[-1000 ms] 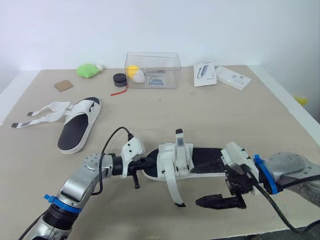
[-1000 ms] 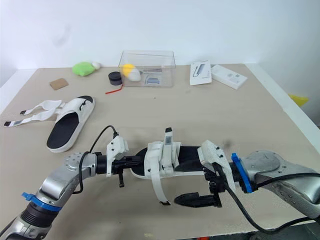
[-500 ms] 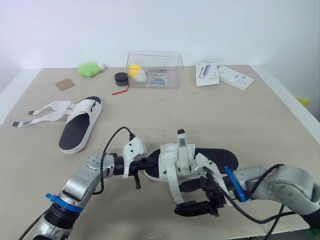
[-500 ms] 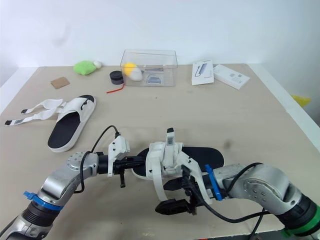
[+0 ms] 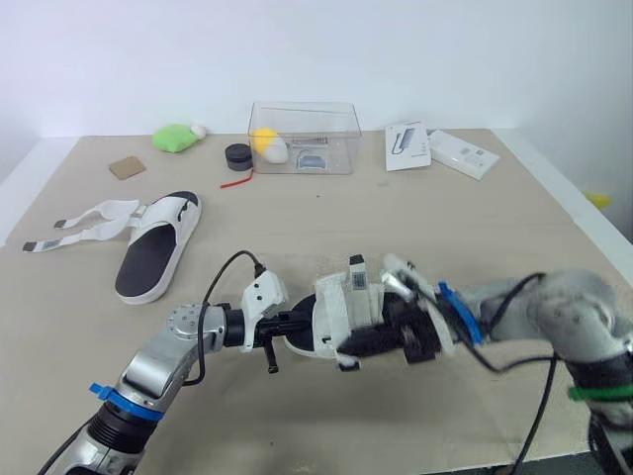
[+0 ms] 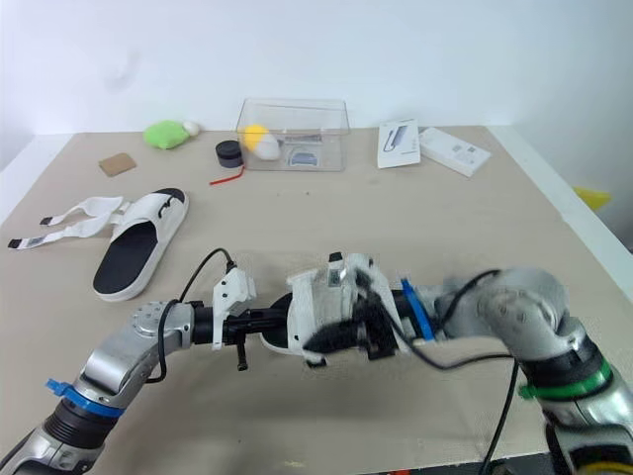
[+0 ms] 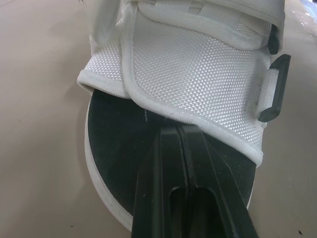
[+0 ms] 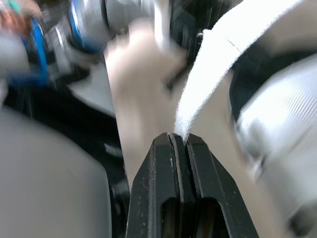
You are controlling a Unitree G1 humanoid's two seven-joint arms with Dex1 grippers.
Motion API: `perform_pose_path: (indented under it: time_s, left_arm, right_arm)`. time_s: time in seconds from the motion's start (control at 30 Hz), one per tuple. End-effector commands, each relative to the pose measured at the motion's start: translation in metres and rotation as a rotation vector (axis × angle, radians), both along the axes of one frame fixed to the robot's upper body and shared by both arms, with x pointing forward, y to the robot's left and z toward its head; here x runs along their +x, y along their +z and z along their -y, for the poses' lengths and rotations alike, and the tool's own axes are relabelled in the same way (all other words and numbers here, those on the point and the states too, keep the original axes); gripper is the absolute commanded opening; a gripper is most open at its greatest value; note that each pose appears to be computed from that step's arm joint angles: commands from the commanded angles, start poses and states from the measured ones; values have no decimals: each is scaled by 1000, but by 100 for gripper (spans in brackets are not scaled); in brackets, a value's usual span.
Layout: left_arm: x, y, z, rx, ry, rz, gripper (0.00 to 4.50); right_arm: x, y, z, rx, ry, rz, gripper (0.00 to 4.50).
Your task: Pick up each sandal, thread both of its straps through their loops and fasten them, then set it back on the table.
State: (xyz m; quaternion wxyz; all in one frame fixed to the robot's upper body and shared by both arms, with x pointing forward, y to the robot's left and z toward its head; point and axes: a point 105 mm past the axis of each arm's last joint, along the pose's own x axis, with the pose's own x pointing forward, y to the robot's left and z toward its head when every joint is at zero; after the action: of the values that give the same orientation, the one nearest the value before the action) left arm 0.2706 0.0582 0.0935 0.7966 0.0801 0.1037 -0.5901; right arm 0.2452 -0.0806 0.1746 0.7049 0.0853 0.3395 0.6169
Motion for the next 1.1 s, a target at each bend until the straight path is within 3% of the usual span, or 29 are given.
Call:
perform_pose_path:
  time_s: [0.03,0.13,0.33,0.67,1.1]
  left_arm:
    - [-5,-18,3,38,-12,-61,0]
    - [-3,-18,4,39,-17,-56,0]
    - [-3,-17,2,42,-17,-52,0]
    - [-4,-18,0,48,-12,-49,0]
    - [-1,-18,2,48,-19,-44,0]
  right_arm:
    - [46,20,5,27,-190,-35,2]
    - [62,7,6,-49,-274,-83,2]
    - [49,-12,4,-110,-239,-194,2]
    - [27,-18,2,-132,-151,-258,2]
    - [24,-1,-8,-46,-157,-315,2]
